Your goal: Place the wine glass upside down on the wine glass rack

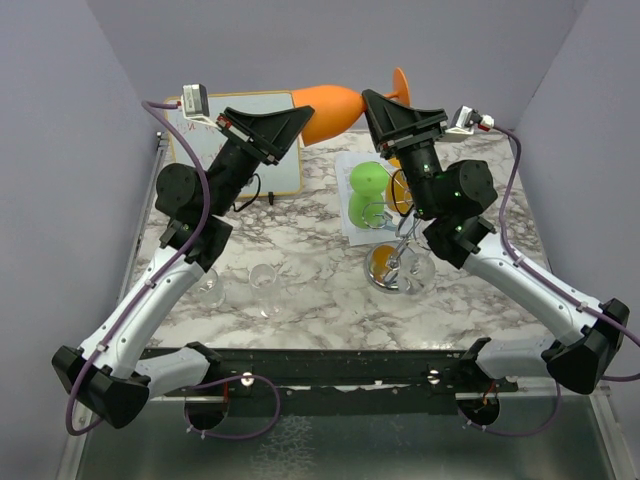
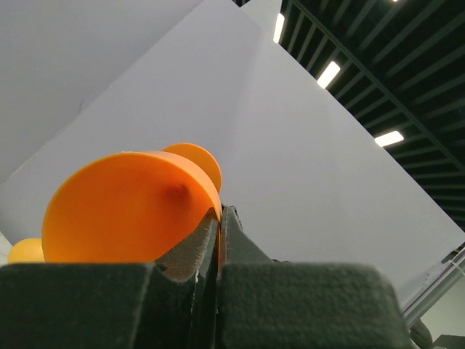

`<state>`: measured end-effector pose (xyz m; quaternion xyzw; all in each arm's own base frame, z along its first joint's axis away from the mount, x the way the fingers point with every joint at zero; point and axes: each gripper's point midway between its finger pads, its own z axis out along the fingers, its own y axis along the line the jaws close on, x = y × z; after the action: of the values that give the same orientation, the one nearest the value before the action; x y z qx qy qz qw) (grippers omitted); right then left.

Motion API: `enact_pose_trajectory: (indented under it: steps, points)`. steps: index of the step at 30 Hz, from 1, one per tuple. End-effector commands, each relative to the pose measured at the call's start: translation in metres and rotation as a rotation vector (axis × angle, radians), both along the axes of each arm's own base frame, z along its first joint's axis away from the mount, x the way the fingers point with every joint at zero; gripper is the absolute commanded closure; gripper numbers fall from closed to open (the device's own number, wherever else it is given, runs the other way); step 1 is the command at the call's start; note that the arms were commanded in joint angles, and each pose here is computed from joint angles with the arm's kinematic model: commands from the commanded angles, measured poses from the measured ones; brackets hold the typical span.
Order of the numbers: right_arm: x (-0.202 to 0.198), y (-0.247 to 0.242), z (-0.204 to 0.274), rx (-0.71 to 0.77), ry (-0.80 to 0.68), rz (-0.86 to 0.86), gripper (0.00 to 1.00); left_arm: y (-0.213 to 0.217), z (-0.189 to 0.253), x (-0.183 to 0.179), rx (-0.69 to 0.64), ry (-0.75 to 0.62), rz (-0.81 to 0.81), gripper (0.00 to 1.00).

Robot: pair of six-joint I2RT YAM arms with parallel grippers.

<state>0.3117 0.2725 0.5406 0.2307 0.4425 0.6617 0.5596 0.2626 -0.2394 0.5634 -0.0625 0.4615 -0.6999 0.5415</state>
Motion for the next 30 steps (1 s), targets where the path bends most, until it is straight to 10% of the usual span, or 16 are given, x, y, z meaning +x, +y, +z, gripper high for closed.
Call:
enact_pose_trajectory:
  steps: [1, 7, 22, 30]
  points:
    - [-0.003, 0.001, 0.01, 0.013, -0.02, 0.002, 0.67, 0.005, 0.008, -0.016, -0.009, -0.056, -0.01, 1.0]
    - [-0.009, -0.001, 0.017, -0.018, -0.064, -0.011, 0.99, 0.004, 0.002, -0.016, 0.009, -0.059, -0.002, 0.86]
    - [-0.044, 0.003, 0.033, -0.415, -0.412, -0.114, 0.99, 0.037, -0.082, 0.013, 0.368, 0.214, 0.299, 0.19]
    - [-0.066, 0.043, 0.016, -0.727, -0.707, -0.022, 0.99, 0.098, -0.067, -0.018, 0.548, 0.149, 0.542, 0.05]
